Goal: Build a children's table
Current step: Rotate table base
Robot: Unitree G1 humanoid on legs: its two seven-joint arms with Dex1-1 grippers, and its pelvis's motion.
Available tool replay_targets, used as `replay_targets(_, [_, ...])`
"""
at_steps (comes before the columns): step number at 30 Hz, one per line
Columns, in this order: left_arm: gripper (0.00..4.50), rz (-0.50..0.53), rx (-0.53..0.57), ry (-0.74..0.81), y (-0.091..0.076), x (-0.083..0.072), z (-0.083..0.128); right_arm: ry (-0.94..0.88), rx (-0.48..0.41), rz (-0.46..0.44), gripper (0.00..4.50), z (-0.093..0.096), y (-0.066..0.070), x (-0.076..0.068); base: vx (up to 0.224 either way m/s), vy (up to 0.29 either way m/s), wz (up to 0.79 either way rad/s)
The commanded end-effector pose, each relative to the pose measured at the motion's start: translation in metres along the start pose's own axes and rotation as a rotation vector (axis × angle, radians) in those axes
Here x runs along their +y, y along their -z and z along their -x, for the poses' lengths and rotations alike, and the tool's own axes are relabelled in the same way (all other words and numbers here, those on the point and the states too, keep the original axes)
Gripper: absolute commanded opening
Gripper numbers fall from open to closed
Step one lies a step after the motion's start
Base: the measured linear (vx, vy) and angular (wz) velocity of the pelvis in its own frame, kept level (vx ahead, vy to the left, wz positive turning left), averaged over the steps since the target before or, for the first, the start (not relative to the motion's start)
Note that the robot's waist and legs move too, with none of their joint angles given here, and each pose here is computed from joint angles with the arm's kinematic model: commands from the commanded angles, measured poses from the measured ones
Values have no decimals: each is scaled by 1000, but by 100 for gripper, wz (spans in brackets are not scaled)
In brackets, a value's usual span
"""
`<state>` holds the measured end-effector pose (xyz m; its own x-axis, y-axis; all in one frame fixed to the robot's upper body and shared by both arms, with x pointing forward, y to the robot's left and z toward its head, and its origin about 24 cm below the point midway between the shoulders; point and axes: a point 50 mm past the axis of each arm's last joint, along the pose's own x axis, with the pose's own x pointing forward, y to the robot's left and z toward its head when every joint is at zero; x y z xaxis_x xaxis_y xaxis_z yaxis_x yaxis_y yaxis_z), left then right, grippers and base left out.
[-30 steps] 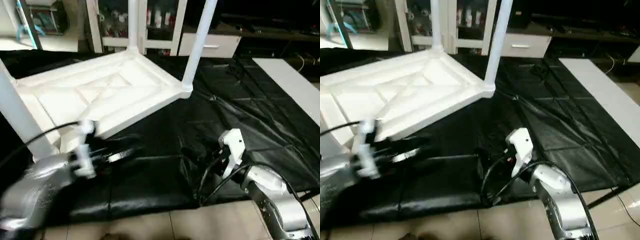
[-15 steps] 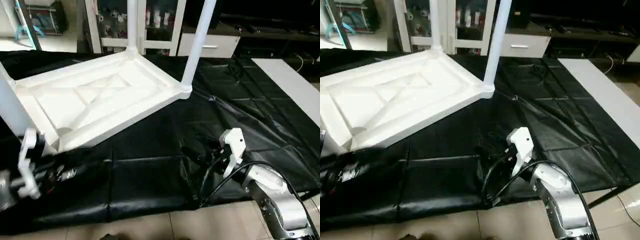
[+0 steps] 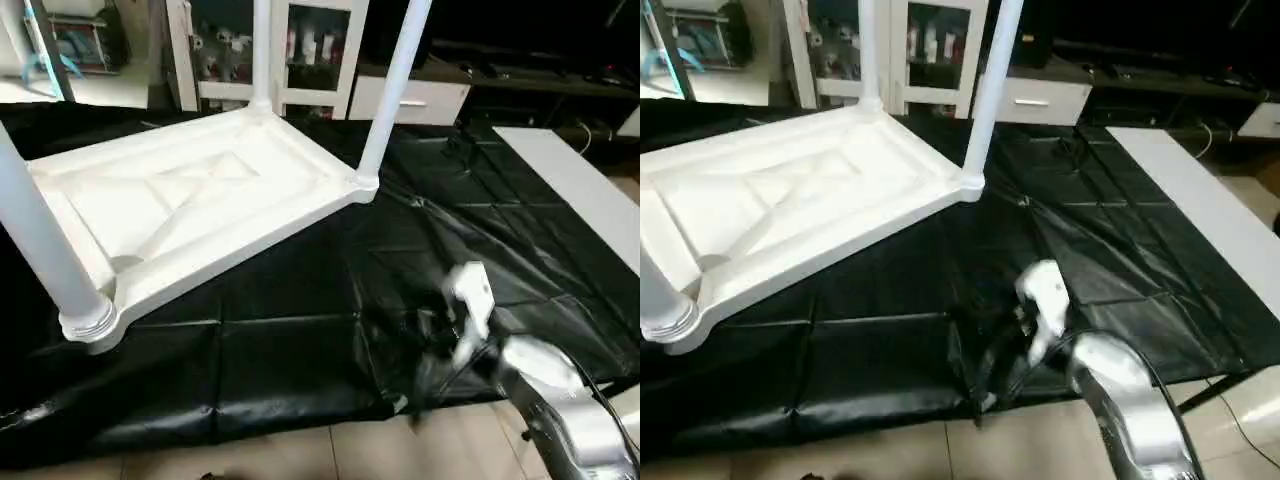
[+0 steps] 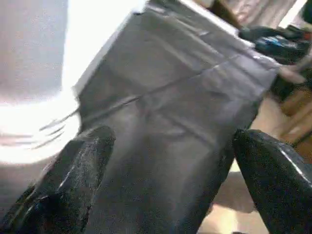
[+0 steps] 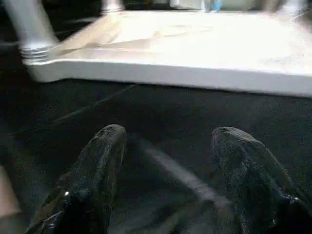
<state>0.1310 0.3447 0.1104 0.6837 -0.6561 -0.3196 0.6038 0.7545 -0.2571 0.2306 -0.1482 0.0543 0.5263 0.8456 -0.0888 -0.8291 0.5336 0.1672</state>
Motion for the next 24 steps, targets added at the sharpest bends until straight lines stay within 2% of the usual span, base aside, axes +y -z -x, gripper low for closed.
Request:
replay_targets(1, [439,-67,-1,-31,-9,3,7,-112,-32,-42,311,-1,-9,10,0,0,0])
replay_targets(4, [439,-128,-36,-75,-15,8,9,-185,-37,-93,311,-1,-12,17,0,0,0])
replay_targets(6, [439,-245,-121,-141,-28,17,6,-252,-23,-131,311,-1,-12,23,0,0,0])
replay_targets(7, [439,-338,-159,-169,-36,20,0,-279,-9,-149,311,-2,-12,26,0,0,0])
replay_targets(8, [439,-353,-191,-170,-40,22,-4,-295,-4,-160,311,-2,-13,27,0,0,0])
replay_targets(13, [439,-342,-222,-132,-47,24,-21,-306,0,-165,311,-3,-15,27,-29,1,-3])
replay_targets(16, [439,-349,-228,-162,-50,34,-29,-310,2,-171,311,-4,-17,27,-52,-51,2])
replay_targets(24, [439,-377,-243,-173,-58,46,-50,-303,5,-170,311,-4,-17,27,-2,-25,3])
